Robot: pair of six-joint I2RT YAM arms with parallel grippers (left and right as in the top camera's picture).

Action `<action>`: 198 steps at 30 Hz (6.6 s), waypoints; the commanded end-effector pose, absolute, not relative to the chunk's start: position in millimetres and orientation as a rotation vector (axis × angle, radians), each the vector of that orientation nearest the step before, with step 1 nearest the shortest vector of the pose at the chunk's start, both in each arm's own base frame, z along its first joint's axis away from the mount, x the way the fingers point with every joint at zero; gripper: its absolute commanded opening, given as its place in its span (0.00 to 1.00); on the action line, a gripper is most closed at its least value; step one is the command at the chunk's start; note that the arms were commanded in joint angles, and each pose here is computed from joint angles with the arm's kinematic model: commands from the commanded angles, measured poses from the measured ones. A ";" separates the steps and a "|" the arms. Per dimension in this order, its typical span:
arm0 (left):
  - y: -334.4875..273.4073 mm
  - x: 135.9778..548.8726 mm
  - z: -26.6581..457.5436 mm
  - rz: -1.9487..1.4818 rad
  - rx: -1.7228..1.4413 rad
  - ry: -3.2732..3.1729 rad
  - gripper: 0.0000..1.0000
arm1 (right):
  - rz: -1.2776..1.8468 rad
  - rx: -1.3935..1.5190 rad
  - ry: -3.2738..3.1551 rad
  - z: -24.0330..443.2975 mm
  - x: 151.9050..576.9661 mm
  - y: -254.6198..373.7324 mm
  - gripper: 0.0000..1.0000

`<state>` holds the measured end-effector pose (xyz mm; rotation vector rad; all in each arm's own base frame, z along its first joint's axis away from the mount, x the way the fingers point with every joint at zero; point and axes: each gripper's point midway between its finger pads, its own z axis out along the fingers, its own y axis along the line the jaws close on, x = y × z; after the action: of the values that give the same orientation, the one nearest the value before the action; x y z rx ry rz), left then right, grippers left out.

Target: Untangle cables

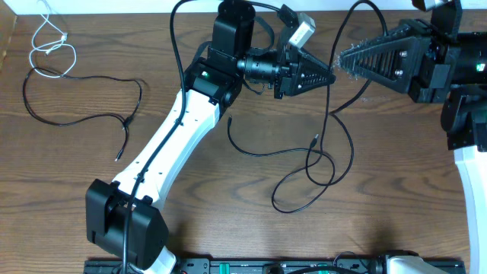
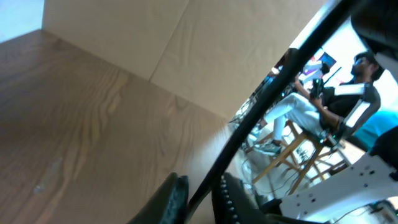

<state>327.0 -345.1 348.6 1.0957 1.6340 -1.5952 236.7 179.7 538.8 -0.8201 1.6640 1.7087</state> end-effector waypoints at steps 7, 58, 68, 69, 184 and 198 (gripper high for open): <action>-341.4 323.8 365.8 -1.571 1.104 1.591 0.08 | 1.688 -0.862 1.648 536.6 235.8 181.0 0.01; -146.2 335.6 674.3 -0.970 0.129 1.223 0.07 | 1.709 -0.487 1.784 334.6 330.7 155.7 0.99; -159.5 388.8 591.2 -0.917 0.094 1.535 0.08 | 1.325 -0.053 2.200 205.4 361.3 174.2 0.99; -160.6 391.2 585.1 -0.919 0.091 1.559 0.08 | 1.255 -0.026 2.256 192.0 360.2 172.9 0.99; 490.8 195.9 131.8 1.185 -1.463 2.148 0.08 | 0.629 0.121 2.506 124.2 345.7 172.4 0.99; 497.9 218.3 131.7 1.050 -1.383 2.118 0.75 | 0.636 0.154 2.516 122.9 344.3 171.9 0.99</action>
<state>214.4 497.5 140.5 -1.4070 2.0860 1.0875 342.8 171.6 119.4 0.1396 2.5234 0.6438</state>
